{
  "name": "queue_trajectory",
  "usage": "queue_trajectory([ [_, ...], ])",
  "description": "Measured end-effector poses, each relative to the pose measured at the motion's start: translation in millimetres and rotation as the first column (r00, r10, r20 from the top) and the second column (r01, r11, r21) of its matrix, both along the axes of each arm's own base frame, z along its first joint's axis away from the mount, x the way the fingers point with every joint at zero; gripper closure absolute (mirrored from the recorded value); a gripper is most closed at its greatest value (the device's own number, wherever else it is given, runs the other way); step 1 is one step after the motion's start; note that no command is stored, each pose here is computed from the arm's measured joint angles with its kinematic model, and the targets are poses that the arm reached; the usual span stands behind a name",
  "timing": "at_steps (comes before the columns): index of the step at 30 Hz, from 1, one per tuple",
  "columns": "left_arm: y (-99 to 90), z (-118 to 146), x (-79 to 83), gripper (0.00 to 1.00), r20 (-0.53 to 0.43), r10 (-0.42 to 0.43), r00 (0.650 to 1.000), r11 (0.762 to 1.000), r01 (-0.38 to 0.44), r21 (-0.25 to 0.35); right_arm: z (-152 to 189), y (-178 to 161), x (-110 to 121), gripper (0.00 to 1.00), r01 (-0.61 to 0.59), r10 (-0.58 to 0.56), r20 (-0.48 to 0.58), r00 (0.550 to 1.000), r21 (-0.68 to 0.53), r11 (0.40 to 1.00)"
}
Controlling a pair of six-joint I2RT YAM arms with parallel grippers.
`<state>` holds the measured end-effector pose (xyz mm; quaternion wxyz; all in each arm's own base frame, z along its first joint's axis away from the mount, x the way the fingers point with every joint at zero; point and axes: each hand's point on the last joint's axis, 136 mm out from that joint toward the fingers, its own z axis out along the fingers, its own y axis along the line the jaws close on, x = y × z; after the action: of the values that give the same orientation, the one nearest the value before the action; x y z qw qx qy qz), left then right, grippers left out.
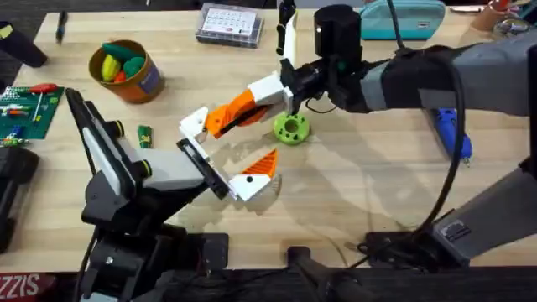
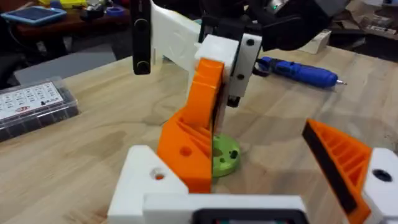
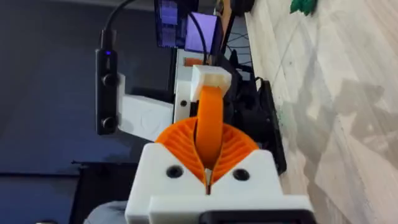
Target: Pick up the gripper from the table and insert it into the empty holder that is missing its gripper. Then pick up a screw, insert it into the mounting hole, and use the screwdriver to tighten it. Finally, clean up the table by picking up the vegetable and placing it into the bucket.
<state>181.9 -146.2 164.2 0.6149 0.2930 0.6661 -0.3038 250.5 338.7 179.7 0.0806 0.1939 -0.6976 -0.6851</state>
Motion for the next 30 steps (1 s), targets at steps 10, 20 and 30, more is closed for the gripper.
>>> queue_trajectory([
  [10,8.5,-0.4,8.6,0.016,-0.004,0.066,0.998,0.998,-0.066,0.000,0.5,16.9,-2.8,0.988,0.019,-0.019,0.010,1.000,-0.017,1.000],
  [20,13.5,-0.6,13.3,0.016,-0.007,0.105,0.994,0.994,-0.105,-0.001,-2.5,25.9,1.7,0.987,0.016,-0.016,0.007,1.000,-0.022,1.000],
  [30,11.3,-0.5,11.1,0.016,-0.012,0.087,0.996,0.996,-0.087,-0.007,-4.0,23.4,7.1,0.987,0.030,-0.030,0.002,1.000,-0.025,0.999],
])
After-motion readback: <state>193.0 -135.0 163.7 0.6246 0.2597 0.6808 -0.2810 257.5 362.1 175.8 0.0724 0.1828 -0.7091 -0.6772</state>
